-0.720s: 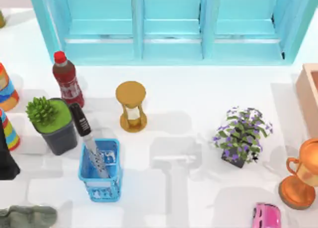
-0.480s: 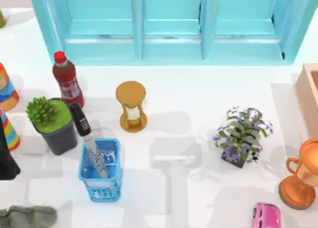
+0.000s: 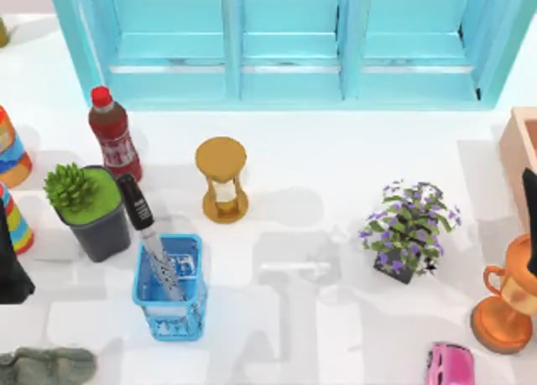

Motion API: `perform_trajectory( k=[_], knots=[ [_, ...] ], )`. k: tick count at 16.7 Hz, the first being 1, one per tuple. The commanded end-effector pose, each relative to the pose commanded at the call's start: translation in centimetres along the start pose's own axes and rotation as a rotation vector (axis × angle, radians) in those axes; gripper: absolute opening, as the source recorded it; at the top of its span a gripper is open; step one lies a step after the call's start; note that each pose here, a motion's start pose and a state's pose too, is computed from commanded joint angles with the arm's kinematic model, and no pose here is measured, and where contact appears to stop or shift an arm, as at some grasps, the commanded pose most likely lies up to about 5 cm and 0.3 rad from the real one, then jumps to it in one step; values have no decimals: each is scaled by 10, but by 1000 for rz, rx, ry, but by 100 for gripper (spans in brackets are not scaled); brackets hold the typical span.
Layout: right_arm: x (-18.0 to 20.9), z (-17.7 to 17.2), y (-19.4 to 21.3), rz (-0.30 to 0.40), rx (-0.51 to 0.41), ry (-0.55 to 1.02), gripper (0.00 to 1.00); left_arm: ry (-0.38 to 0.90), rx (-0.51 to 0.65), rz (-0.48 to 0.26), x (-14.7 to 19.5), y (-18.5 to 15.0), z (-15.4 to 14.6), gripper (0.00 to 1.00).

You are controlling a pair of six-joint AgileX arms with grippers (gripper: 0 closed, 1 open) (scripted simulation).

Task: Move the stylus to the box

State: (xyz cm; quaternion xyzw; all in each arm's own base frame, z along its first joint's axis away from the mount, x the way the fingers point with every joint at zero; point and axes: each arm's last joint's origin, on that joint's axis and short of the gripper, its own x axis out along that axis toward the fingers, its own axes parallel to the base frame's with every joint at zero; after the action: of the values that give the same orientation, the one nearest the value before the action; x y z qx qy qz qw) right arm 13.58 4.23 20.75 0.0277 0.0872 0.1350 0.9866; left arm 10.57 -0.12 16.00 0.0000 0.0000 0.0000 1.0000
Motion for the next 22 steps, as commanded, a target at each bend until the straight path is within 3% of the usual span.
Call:
perform_trajectory(
  k=[6,12,17,22],
  knots=[
    [59,23,73,254,-3,199,100,0,0,0,0,0,0,100],
    [100,-4,176,455,-56,380,100,0,0,0,0,0,0,100],
    [106,-36,231,540,-100,466,100,0,0,0,0,0,0,100],
    [106,-39,236,547,-105,475,100,0,0,0,0,0,0,100]
  ],
)
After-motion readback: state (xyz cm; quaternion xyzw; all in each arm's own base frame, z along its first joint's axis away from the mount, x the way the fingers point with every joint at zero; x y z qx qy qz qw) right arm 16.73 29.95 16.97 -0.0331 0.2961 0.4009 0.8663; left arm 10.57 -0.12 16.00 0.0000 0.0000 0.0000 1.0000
